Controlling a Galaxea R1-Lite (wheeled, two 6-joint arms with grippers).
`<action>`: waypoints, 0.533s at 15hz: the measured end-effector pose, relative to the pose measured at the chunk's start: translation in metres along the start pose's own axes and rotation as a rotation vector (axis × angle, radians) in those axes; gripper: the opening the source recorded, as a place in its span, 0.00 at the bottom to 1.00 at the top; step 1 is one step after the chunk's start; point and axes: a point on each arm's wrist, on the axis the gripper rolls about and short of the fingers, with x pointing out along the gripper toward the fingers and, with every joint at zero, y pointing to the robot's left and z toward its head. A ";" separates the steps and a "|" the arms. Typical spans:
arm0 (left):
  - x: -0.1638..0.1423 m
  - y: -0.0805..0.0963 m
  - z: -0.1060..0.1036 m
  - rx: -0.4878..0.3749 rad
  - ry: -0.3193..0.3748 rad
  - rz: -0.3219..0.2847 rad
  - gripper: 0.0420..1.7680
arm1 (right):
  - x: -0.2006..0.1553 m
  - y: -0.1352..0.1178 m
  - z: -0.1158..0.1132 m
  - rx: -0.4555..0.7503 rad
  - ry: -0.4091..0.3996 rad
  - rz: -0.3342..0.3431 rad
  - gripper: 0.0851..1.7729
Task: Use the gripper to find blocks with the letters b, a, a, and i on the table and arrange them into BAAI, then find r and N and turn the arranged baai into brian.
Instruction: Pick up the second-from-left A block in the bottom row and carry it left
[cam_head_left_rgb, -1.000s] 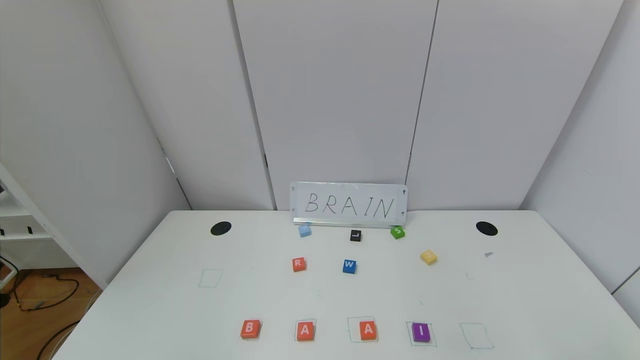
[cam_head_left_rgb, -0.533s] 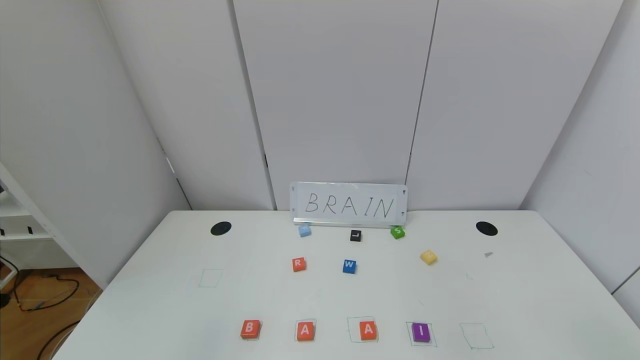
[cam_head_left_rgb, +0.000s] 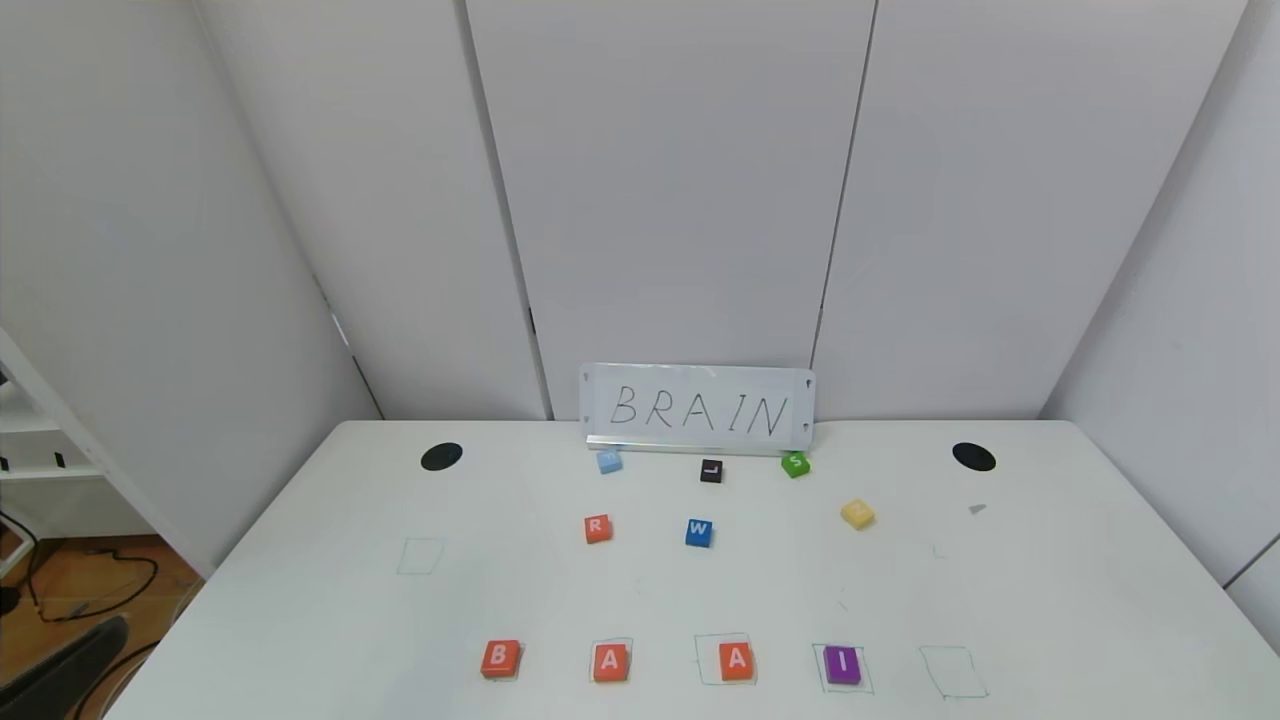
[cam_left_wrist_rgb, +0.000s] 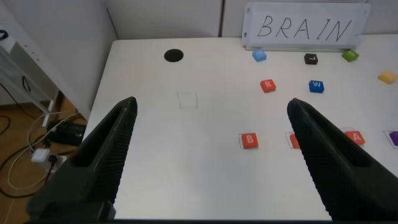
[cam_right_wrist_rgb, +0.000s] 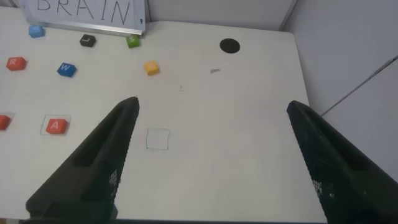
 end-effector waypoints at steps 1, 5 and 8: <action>0.009 0.000 0.007 -0.001 0.026 0.000 0.97 | 0.010 0.000 0.009 0.001 0.023 0.001 0.96; 0.054 0.001 0.020 -0.008 0.163 -0.005 0.97 | 0.066 -0.003 0.033 0.020 0.155 -0.003 0.96; 0.093 0.002 0.019 -0.022 0.291 -0.006 0.97 | 0.119 -0.005 0.036 0.044 0.216 -0.007 0.96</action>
